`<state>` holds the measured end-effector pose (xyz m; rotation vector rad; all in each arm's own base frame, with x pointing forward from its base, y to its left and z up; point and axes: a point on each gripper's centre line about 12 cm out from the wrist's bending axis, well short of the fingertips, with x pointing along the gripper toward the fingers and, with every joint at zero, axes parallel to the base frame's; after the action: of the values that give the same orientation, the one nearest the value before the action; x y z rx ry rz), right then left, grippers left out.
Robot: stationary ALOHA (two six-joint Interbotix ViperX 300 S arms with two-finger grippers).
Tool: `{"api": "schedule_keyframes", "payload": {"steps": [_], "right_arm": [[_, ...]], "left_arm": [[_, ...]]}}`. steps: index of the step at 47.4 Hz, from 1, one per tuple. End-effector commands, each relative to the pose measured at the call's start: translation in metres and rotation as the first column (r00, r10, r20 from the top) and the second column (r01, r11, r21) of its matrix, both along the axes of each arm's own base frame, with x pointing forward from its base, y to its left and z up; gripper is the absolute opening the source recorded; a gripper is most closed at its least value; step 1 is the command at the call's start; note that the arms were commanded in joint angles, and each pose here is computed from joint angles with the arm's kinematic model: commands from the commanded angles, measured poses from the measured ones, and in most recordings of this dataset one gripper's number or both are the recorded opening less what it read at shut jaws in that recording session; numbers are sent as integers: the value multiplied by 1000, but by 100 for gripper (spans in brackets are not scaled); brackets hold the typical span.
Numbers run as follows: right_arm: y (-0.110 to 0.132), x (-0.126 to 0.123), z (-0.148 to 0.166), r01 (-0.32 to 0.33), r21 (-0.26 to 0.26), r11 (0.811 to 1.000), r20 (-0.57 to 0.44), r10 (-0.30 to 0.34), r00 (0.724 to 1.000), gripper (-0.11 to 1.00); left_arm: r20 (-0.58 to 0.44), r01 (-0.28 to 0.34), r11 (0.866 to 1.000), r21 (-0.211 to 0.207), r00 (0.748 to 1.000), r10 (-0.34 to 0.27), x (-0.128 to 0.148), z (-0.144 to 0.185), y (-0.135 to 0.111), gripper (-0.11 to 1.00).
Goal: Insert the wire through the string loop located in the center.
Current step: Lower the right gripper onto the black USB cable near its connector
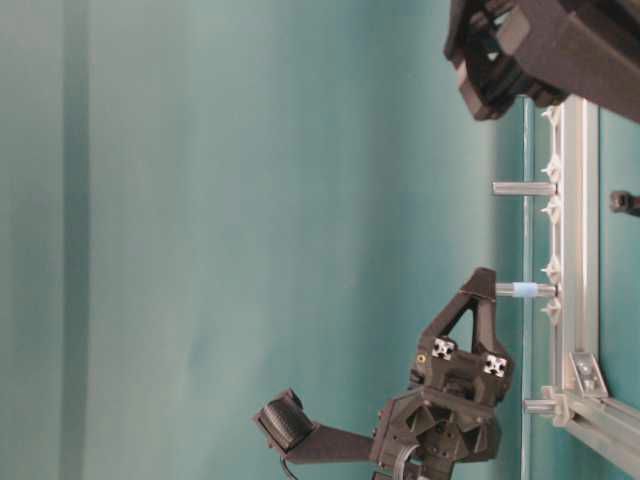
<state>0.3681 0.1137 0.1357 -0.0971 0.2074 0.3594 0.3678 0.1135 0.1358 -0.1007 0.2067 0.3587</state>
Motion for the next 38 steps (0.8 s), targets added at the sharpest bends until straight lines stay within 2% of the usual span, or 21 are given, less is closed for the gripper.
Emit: {"api": "schedule_keyframes", "payload": {"steps": [1, 3, 6, 8, 16, 38], "right_arm": [[0, 3, 6, 4, 19, 1000, 16, -4, 1000, 19], [0, 2, 4, 4, 17, 1000, 3, -4, 1000, 17], [-1, 0, 0, 8, 17, 1000, -21, -8, 1000, 4], [-1, -1, -1, 11, 18, 1000, -34, -10, 999, 0], [-1, -1, -5, 21, 33, 999, -83, -19, 996, 0], [1, 6, 1, 20, 45, 999, -68, -16, 998, 0]], "left_arm": [[9, 30, 1000, 6, 1000, -30, 4, 18, -3, 15], [-19, 30, 1000, -8, 999, -30, 4, 18, -3, 13], [-63, 34, 999, -29, 997, -36, 2, 19, -5, 1], [-80, 36, 999, -38, 996, -39, 1, 22, -6, 0], [-76, 43, 998, -39, 996, -46, -3, 34, -9, 0], [-90, 62, 997, -44, 994, -66, -8, 32, -18, 0]]}}
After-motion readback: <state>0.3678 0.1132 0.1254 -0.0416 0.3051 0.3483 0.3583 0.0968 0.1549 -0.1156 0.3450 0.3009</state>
